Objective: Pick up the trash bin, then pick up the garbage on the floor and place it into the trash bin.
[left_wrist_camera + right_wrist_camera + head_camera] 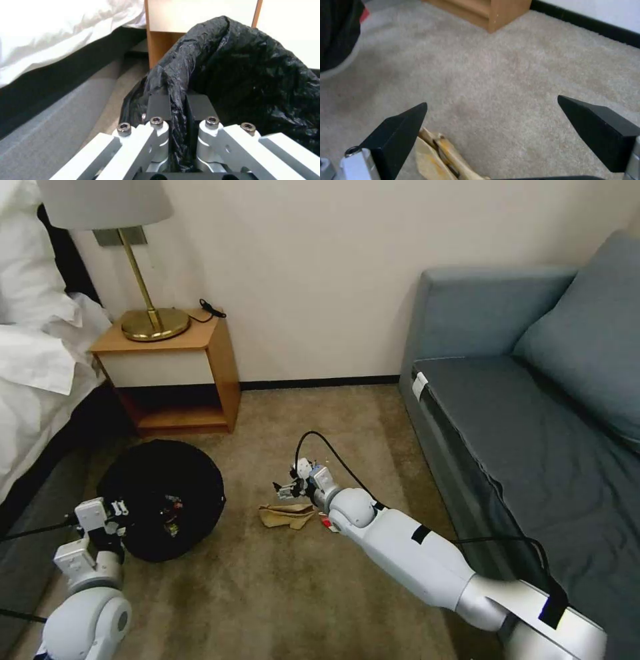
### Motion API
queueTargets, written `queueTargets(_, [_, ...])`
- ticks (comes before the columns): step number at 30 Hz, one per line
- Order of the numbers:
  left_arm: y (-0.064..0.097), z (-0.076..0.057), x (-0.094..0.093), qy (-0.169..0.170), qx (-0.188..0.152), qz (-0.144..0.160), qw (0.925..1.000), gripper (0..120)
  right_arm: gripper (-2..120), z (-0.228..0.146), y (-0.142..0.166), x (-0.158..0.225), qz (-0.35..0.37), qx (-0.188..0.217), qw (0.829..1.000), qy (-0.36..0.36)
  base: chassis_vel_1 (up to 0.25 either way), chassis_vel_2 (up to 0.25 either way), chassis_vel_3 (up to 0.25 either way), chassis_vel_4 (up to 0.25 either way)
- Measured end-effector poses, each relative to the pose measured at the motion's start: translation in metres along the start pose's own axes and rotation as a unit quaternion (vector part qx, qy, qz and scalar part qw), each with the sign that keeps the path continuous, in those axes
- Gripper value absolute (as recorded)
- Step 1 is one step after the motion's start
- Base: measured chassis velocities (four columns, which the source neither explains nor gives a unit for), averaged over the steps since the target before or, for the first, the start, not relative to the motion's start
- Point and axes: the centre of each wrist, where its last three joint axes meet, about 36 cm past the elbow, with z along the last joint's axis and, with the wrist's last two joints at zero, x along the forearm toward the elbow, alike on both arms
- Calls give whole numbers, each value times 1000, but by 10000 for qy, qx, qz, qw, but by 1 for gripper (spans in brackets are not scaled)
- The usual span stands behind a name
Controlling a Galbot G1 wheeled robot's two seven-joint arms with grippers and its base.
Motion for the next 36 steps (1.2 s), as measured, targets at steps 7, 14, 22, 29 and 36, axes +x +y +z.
queueTargets(7, [1, 1, 0, 16, -10, -13, 10000, 7, 100, -4, -7, -13, -133, 187, 9995, 230, -20, 36, 22, -28])
queueTargets(14, [2, 2, 1, 34, -16, -18, 10000, 7, 100, -13, -26, -31, -740, 689, 9933, 563, 0, 0, 0, 0])
queueTargets(22, [2, 4, 3, 62, -20, -30, 10000, 7, 100, -6, -31, -50, -1101, 1253, 9809, 1005, 0, 0, 0, 0])
queueTargets(29, [-1, 6, 6, 70, -24, -24, 10000, 7, 100, 17, -27, -68, -1288, 1539, 9716, 1255, 0, 0, 0, 0])
queueTargets(36, [-4, 6, 6, 59, -33, 21, 10000, 7, 100, 41, -27, -74, -1213, 1488, 9697, 1513, 0, 0, 0, 0])
